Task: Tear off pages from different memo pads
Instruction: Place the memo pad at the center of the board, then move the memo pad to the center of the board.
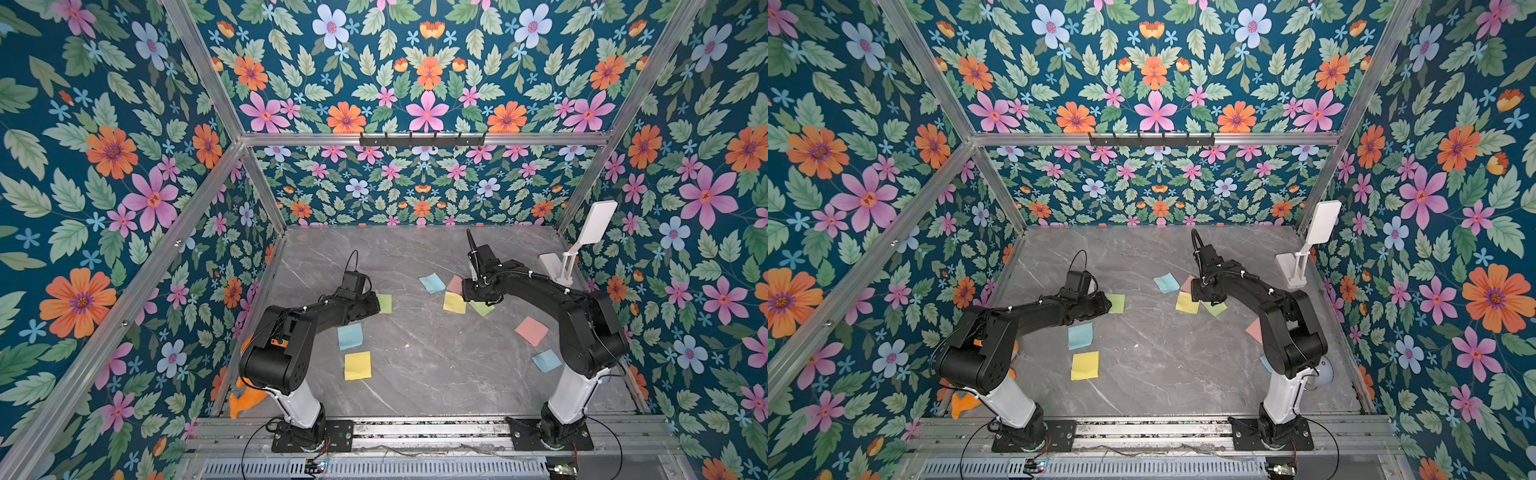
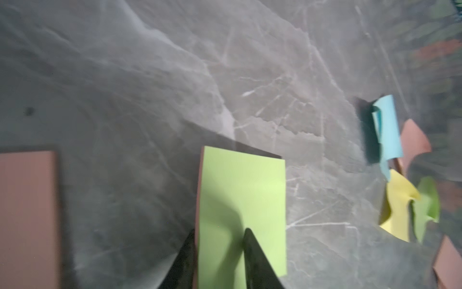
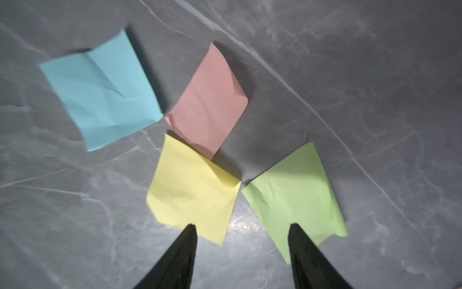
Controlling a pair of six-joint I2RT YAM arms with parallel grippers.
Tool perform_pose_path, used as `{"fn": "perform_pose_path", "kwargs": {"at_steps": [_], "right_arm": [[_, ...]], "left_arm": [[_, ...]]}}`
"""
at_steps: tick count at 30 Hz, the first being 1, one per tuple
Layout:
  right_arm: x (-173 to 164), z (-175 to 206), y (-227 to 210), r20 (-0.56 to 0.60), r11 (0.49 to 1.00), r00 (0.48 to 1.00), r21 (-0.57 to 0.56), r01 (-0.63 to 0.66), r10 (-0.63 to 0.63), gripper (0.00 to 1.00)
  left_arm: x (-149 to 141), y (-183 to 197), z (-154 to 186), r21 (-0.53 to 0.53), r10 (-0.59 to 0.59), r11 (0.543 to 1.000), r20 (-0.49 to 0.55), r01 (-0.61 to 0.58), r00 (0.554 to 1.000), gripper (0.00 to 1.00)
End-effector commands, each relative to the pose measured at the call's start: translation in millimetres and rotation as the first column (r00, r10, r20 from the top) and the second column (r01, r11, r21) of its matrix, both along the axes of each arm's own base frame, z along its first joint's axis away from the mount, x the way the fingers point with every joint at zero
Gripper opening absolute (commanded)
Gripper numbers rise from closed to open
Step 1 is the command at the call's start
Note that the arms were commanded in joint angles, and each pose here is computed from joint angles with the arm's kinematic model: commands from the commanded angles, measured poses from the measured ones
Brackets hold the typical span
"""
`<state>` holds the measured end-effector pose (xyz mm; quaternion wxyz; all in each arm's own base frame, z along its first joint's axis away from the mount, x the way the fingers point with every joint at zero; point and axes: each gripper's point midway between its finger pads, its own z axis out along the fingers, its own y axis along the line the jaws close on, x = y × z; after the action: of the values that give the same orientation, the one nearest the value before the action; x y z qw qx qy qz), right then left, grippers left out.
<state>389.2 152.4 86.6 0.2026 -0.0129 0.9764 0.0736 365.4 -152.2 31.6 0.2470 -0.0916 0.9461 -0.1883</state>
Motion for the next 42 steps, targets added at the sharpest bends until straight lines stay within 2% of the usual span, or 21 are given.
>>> {"fn": "perform_pose_path", "kwargs": {"at_steps": [1,2,5,8,10,13,15,17,21,24,27,29,32,36,42], "right_arm": [[-17.3,20.1,-3.2,-0.009,0.997,1.000,0.067,0.023,-0.022,0.61],[-23.7,33.8,-12.9,0.017,0.994,0.998,0.096,0.052,-0.054,0.61],[-47.5,29.5,-54.0,-0.024,0.971,0.982,0.151,0.187,-0.185,0.61],[-74.3,8.6,-119.3,-0.060,0.906,0.917,0.139,0.399,-0.394,0.63],[-84.4,-2.6,-149.9,-0.072,0.851,0.865,0.158,0.501,-0.496,0.70],[-88.2,-21.0,-175.5,-0.134,0.777,0.794,0.166,0.608,-0.593,0.72],[-87.7,-32.4,-192.8,-0.177,0.721,0.739,0.163,0.674,-0.650,0.72],[-84.1,-37.1,-204.3,-0.181,0.691,0.711,0.170,0.703,-0.680,0.72],[-74.7,-34.7,-226.0,-0.124,0.664,0.677,0.130,0.736,-0.726,0.73],[-66.7,-39.3,-232.3,-0.161,0.636,0.657,0.167,0.754,-0.737,0.73],[-71.2,-57.9,-222.8,-0.237,0.637,0.659,0.171,0.751,-0.714,0.70],[-78.7,-63.2,-211.8,-0.245,0.655,0.679,0.180,0.734,-0.692,0.66],[-90.1,-61.9,-188.8,-0.245,0.699,0.720,0.182,0.692,-0.649,0.66],[-110.6,-62.7,-153.0,-0.270,0.715,0.746,0.220,0.663,-0.608,0.64],[-138.8,-59.7,-80.6,-0.311,0.827,0.841,0.221,0.517,-0.442,0.65]], "left_arm": [[-8.0,19.6,-1.3,0.138,0.017,0.990,-0.011,-0.015,1.000,0.45],[-8.3,20.4,1.5,0.150,0.019,0.989,-0.004,-0.018,1.000,0.47],[-8.6,21.0,18.6,0.216,0.016,0.976,0.041,-0.025,0.999,0.50],[-12.8,8.3,46.0,0.356,-0.017,0.934,0.116,-0.025,0.993,0.52],[-17.0,-19.1,64.4,0.386,-0.073,0.922,0.181,-0.003,0.981,0.53],[-26.1,-70.5,71.4,0.317,-0.158,0.945,0.235,0.078,0.959,0.55],[-34.8,-107.9,68.2,0.214,-0.214,0.963,0.241,0.164,0.947,0.54],[-44.0,-140.8,63.2,0.113,-0.257,0.965,0.241,0.236,0.936,0.55],[-68.1,-197.0,48.1,-0.034,-0.335,0.936,0.216,0.350,0.917,0.54],[-88.2,-227.6,37.8,-0.093,-0.386,0.908,0.196,0.409,0.901,0.54],[-104.6,-248.3,34.9,-0.152,-0.422,0.879,0.191,0.451,0.886,0.53],[-110.2,-254.6,38.0,-0.176,-0.430,0.869,0.196,0.463,0.881,0.53],[-116.4,-252.2,41.1,-0.197,-0.430,0.861,0.206,0.468,0.879,0.53],[-119.3,-237.7,45.7,-0.196,-0.400,0.874,0.226,0.443,0.888,0.53],[-121.8,-235.2,47.6,-0.218,-0.385,0.873,0.245,0.437,0.890,0.53]]}}
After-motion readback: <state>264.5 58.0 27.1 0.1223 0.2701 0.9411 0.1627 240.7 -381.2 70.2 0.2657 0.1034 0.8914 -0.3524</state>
